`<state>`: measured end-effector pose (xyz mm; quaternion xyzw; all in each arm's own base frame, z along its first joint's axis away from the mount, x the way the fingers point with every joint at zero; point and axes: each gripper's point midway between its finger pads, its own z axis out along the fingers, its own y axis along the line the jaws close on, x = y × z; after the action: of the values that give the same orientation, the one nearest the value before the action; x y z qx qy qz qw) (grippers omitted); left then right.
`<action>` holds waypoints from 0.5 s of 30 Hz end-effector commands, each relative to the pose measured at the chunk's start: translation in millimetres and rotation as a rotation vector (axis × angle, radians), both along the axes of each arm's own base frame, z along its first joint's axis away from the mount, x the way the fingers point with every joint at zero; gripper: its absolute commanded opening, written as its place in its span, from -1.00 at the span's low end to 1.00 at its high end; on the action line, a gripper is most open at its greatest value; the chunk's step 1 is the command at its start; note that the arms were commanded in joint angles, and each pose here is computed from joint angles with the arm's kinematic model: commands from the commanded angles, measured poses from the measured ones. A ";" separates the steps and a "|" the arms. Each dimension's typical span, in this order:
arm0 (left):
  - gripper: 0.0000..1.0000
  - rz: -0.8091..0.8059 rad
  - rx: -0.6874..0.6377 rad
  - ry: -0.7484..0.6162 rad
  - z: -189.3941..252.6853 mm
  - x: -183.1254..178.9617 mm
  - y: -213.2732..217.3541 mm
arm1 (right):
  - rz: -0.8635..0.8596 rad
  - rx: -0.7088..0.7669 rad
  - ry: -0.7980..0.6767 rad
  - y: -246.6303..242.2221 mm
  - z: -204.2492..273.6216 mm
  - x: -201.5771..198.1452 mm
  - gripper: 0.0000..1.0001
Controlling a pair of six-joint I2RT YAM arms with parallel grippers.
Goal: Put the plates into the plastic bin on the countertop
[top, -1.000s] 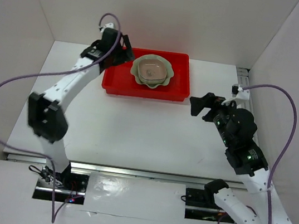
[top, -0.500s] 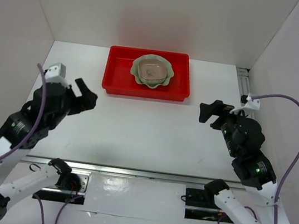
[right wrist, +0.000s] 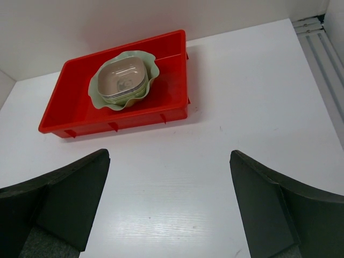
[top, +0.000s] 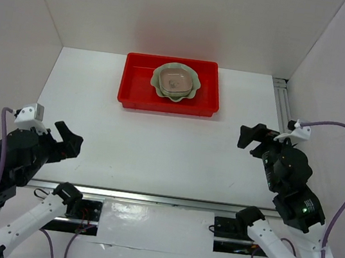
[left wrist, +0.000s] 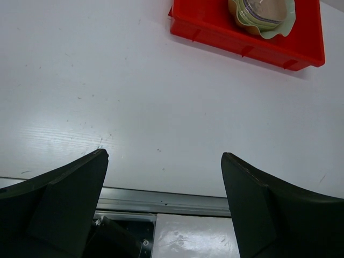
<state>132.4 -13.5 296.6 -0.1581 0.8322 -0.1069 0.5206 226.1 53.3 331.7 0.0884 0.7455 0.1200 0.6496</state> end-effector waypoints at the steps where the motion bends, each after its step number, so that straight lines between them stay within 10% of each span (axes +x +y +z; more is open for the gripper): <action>1: 0.99 -0.012 0.024 -0.027 6.1 -9.2 7.1 | -0.033 0.010 -0.028 -8.0 13.5 -5.3 1.00; 15: 0.99 -0.016 0.023 -0.045 5.4 -9.0 7.3 | -0.023 0.006 -0.010 -1.3 11.6 -0.9 1.00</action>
<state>124.9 -8.9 293.8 -0.1484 0.8340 -0.1011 0.5218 227.4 55.7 328.3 0.0871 0.7514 0.1146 0.6439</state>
